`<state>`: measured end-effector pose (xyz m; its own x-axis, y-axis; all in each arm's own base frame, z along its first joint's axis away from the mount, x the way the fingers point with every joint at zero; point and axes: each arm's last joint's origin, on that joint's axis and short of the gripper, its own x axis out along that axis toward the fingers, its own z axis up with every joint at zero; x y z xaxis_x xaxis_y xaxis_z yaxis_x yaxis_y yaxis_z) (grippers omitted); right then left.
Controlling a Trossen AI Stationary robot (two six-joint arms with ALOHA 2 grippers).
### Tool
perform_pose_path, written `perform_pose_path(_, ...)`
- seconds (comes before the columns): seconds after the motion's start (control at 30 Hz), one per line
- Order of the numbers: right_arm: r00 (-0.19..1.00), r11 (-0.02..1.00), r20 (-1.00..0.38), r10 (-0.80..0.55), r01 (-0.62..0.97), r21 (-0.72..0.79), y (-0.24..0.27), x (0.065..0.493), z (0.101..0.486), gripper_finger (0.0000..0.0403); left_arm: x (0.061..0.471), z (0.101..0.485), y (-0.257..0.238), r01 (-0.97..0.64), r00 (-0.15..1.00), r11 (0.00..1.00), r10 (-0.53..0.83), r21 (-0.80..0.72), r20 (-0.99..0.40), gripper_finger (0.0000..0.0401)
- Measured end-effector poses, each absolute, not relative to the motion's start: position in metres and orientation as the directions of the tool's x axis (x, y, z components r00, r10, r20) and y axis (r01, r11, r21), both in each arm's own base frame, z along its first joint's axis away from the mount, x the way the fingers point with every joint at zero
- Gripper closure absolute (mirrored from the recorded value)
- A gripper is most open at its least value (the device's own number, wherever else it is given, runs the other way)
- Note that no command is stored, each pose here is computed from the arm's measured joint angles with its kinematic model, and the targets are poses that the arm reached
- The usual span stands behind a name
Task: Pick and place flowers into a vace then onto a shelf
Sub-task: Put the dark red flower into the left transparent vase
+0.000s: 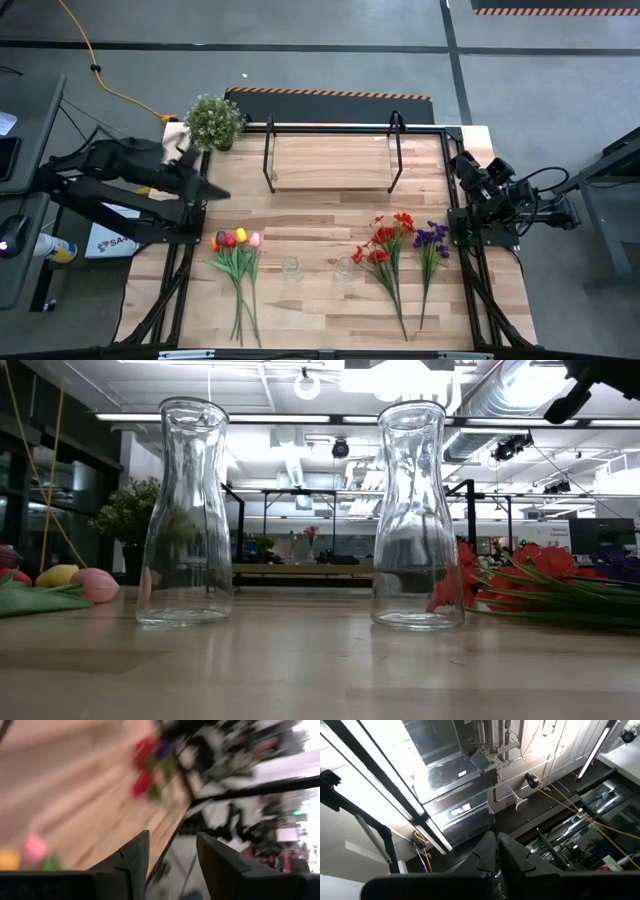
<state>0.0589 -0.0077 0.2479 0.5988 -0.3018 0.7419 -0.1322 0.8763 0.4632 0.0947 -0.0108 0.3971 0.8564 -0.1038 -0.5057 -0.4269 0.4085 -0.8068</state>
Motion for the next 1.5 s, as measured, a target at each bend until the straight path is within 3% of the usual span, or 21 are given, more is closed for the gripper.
perform_pose_path(0.17,0.588,0.88,0.75,-0.302,-0.131,0.457,-0.008,0.058,0.249,0.0391,0.107,0.376,-0.018,-0.652,0.65,0.3,-0.252,-0.696,-0.717,0.0203)
perform_pose_path(0.33,0.587,0.88,0.751,-0.302,-0.132,0.457,-0.008,0.058,0.249,0.0391,0.12,0.362,-0.033,-0.772,0.485,0.298,-0.296,-0.562,-0.823,0.0203)
perform_pose_path(0.8,0.59,0.88,0.757,-0.28,-0.156,0.448,-0.007,0.058,0.249,0.0391,0.13,0.345,-0.117,-0.825,0.498,0.213,-0.168,-0.524,-0.851,0.0203)
perform_pose_path(0.93,0.598,0.892,0.768,-0.23,-0.186,0.411,-0.006,0.058,0.249,0.0391,0.121,0.333,-0.136,-0.882,0.42,0.18,-0.117,-0.435,-0.9,0.0203)
perform_pose_path(1.2,0.604,0.881,0.78,-0.163,-0.266,0.39,-0.004,0.058,0.25,0.0391,0.107,0.313,-0.143,-0.967,0.227,0.143,0.115,-0.21,-0.967,0.0203)
perform_pose_path(1.5,0.605,0.882,0.781,-0.155,-0.27,0.385,-0.003,0.058,0.25,0.0391,0.112,0.28,-0.144,-0.966,0.248,0.115,0.164,-0.231,-0.955,0.0203)
